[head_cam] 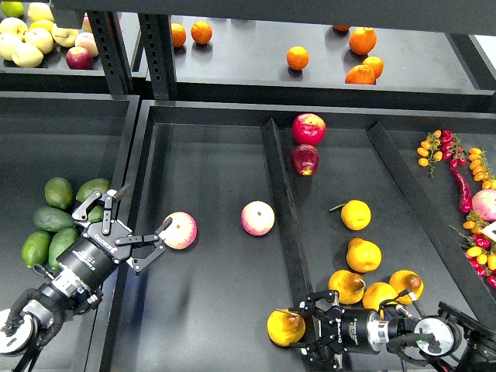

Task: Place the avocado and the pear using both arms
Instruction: 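Move the right gripper down toward the yellow pear, then close the right gripper around the yellow pear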

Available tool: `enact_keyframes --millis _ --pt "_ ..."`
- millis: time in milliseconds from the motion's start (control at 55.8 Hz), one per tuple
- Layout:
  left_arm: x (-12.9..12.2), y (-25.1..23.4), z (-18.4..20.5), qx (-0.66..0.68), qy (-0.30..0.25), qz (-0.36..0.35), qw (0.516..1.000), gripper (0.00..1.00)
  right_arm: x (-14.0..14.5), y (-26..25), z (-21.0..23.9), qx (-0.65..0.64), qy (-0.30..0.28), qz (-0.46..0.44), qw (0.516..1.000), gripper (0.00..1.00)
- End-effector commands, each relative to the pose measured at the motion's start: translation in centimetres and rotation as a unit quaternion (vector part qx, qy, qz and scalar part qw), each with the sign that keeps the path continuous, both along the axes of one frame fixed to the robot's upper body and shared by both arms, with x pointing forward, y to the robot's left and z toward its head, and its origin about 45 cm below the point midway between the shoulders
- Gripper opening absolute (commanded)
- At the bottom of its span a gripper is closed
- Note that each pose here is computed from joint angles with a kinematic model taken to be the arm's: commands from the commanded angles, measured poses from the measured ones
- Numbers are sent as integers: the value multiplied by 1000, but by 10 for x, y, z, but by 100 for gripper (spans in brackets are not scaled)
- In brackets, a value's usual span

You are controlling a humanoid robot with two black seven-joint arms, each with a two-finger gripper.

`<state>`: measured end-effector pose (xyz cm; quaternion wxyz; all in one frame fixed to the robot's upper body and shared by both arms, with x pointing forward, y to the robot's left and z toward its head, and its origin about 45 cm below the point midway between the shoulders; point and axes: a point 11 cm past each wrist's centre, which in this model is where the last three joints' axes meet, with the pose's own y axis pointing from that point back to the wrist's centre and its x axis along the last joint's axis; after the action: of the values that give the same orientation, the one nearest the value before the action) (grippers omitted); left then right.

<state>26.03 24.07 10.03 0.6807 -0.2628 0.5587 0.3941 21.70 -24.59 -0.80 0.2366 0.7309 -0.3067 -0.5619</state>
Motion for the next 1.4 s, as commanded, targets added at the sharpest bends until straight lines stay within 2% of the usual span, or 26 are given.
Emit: enact_keyframes --millis 0,305,430,681,914,1093,1164,1218,1254,1308,1379 --pt "0 0 -1 0 1 0 1000 100 -1 1 -2 1 3 -5 1000 48" --pt "0 0 0 0 1 0 1000 100 -6 6 -7 9 12 -20 1000 29" --pt "0 0 0 0 1 0 1000 100 -5 6 -7 9 12 -22 1000 25" --pt "-5 1 -4 0 8 1 1000 100 5 13 5 37 1 -39 999 25" --pt "-5 1 -5 0 9 2 1000 100 42 0 52 70 -36 -96 992 25" --pt "-5 1 -5 0 8 2 1000 100 53 -13 71 71 -50 -118 989 25" --pt "-5 1 -5 0 8 2 1000 100 48 -14 67 68 -44 -117 990 30" --pt "-5 1 -5 0 8 2 1000 100 45 -13 65 65 -40 -114 991 41" --pt "-5 1 -5 0 8 2 1000 100 40 -15 60 60 -35 -112 991 55" --pt "-5 1 -5 0 8 2 1000 100 35 -14 56 58 -29 -110 992 67" --pt "-5 1 -4 0 8 1 1000 100 29 -14 49 43 -26 -99 994 77"
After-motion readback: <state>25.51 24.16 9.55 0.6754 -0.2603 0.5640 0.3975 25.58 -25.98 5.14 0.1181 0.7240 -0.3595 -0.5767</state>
